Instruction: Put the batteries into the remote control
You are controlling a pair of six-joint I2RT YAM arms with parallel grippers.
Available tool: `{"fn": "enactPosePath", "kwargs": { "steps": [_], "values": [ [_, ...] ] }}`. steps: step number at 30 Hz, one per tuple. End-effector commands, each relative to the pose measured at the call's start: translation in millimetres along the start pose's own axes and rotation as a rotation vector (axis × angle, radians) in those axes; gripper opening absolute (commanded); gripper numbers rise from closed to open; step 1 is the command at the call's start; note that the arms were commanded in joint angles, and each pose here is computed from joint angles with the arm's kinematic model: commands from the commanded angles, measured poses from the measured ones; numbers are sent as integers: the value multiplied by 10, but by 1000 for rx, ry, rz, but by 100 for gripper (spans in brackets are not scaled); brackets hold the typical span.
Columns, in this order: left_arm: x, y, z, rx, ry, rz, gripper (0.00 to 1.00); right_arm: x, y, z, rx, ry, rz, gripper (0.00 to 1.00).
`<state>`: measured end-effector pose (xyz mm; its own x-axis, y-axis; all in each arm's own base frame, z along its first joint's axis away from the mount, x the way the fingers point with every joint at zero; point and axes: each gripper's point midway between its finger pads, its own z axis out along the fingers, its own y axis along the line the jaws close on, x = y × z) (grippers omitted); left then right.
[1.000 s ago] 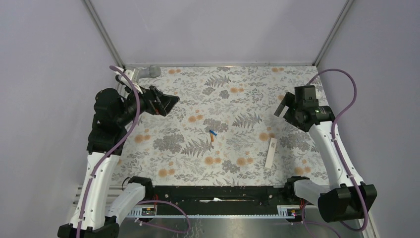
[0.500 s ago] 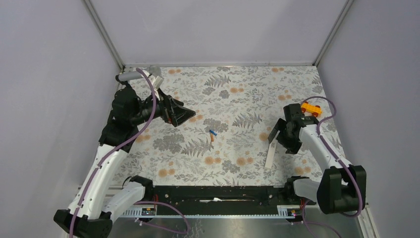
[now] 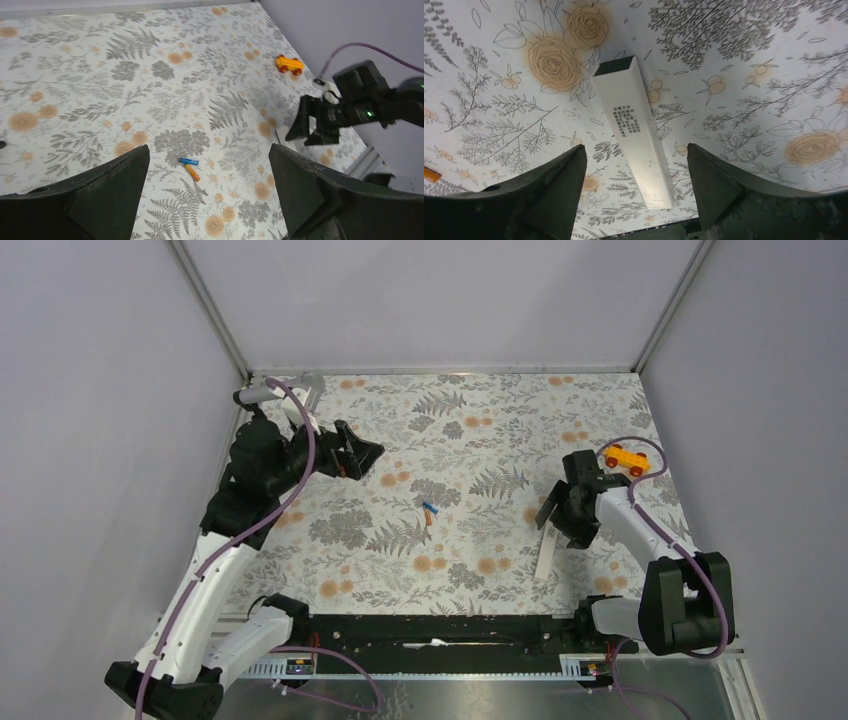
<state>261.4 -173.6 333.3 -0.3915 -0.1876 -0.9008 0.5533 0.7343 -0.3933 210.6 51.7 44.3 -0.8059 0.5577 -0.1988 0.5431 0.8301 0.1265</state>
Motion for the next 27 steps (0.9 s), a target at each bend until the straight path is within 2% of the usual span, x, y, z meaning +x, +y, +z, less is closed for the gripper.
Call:
{"fn": "enactPosePath", "kwargs": {
  "steps": [1, 5, 8, 13, 17, 21, 27],
  "values": [
    [-362, 197, -130, -179, -119, -16, 99, -339, 41, -227, 5, -164, 4, 81],
    [-520, 289, -212, -273, -131, -20, 99, -686, 139, -578, -53, -348, -9, 86],
    [-585, 290, -255, -289, -148, -12, 99, -791, 209, -688, -92, -406, -23, 87],
    [-492, 281, -252, -270, -138, -18, 99, -455, 26, -333, 12, -227, 9, 88],
    [-459, 302, -300, -275, -174, -18, 99, -87, -2, -94, -5, -92, 29, 87],
    [-528, 426, -360, -346, -231, -16, 99, 121, 32, 31, -39, -14, 29, 81],
    [-530, 588, -384, -441, -233, -43, 99, 186, 72, 151, -22, 46, -19, 70]
  ]
}}
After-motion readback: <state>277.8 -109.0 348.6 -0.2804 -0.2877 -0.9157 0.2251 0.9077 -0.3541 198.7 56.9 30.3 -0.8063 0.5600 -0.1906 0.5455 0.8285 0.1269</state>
